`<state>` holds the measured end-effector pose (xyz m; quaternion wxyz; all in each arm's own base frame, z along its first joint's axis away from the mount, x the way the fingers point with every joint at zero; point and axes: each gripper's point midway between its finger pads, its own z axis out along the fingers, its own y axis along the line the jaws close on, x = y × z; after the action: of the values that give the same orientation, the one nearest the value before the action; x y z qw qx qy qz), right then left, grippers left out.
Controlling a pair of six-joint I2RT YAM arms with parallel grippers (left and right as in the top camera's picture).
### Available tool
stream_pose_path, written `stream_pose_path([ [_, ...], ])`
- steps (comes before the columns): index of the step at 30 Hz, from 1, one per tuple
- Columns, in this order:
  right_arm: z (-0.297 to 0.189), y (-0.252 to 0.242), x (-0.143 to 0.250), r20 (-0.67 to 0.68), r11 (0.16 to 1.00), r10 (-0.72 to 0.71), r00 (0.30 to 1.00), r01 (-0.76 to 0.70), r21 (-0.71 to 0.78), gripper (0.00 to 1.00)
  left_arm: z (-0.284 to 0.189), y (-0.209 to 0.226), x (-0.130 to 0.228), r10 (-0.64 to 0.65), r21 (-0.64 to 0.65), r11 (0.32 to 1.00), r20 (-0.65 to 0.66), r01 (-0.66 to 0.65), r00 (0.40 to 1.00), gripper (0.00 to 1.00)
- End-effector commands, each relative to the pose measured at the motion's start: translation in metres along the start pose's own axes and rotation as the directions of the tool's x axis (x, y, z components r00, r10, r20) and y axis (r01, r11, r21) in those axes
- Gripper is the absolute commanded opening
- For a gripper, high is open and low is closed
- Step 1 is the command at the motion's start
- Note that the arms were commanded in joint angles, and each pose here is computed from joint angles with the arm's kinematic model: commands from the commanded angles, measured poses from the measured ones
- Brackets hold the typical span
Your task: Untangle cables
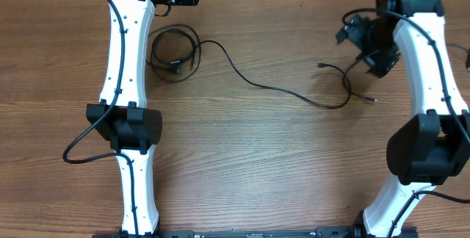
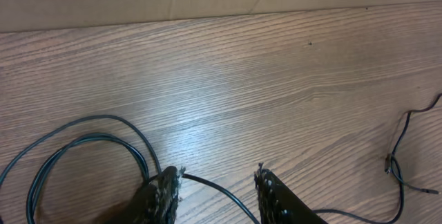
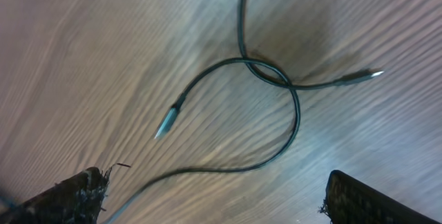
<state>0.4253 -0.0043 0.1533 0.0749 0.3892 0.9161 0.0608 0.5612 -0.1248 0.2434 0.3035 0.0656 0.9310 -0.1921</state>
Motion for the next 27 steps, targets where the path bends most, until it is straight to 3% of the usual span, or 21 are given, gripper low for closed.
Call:
stream_pose_path([
  [1,0.035,-0.018,0.007,-0.019,0.992,0.113,0.993,-0.111,0.059,1.0,-0.006,0.0,-0.007,0.029,-0.006,1.0,0.025,-0.029,0.999,0.38],
  [4,0.048,-0.031,-0.001,0.023,0.993,-0.028,0.999,0.025,0.116,1.0,-0.006,0.0,-0.006,0.028,-0.006,1.0,0.022,-0.028,0.999,0.38],
  [7,0.051,-0.041,-0.015,0.05,0.94,-0.294,0.954,0.28,0.195,1.0,-0.006,0.0,-0.005,0.027,-0.006,1.0,0.02,-0.027,0.999,0.38],
  [11,0.05,-0.049,-0.021,-0.047,0.697,-0.687,0.725,0.676,0.239,1.0,-0.006,-0.001,-0.004,0.025,-0.003,1.0,0.015,-0.025,1.0,0.39],
  [13,0.05,-0.056,-0.02,-0.097,0.611,-0.762,0.64,0.76,0.221,1.0,-0.006,-0.001,-0.002,0.022,0.0,1.0,0.006,-0.022,1.0,0.39],
  [16,0.049,-0.072,-0.013,-0.162,0.569,-0.792,0.589,0.808,0.153,1.0,-0.006,-0.001,0.005,0.012,0.002,1.0,-0.02,-0.012,1.0,0.39],
  [19,0.046,-0.092,-0.005,-0.216,0.619,-0.756,0.618,0.782,0.07,0.98,-0.007,-0.001,0.013,-0.007,-0.002,1.0,-0.055,0.007,0.998,0.39],
  [21,0.043,-0.106,0.001,-0.249,0.676,-0.712,0.657,0.737,0.014,0.89,-0.007,0.0,0.017,-0.017,-0.003,1.0,-0.07,0.017,0.997,0.39],
  [22,0.041,-0.109,-0.001,-0.24,0.724,-0.671,0.702,0.69,-0.005,0.9,-0.007,0.0,0.018,-0.026,-0.004,1.0,-0.073,0.026,0.997,0.39],
  [23,0.037,-0.11,-0.004,-0.218,0.783,-0.612,0.761,0.621,-0.031,1.0,-0.008,-0.001,0.018,-0.041,-0.005,0.999,-0.072,0.041,0.997,0.39],
  [24,0.031,-0.111,-0.003,-0.209,0.812,-0.579,0.788,0.581,-0.06,1.0,-0.008,-0.001,0.017,-0.051,-0.001,0.999,-0.07,0.051,0.996,0.39],
  [27,0.005,-0.113,-0.007,-0.143,0.827,-0.561,0.815,0.558,-0.065,0.99,-0.011,-0.012,0.013,-0.044,0.052,0.998,-0.057,0.047,0.997,0.4],
])
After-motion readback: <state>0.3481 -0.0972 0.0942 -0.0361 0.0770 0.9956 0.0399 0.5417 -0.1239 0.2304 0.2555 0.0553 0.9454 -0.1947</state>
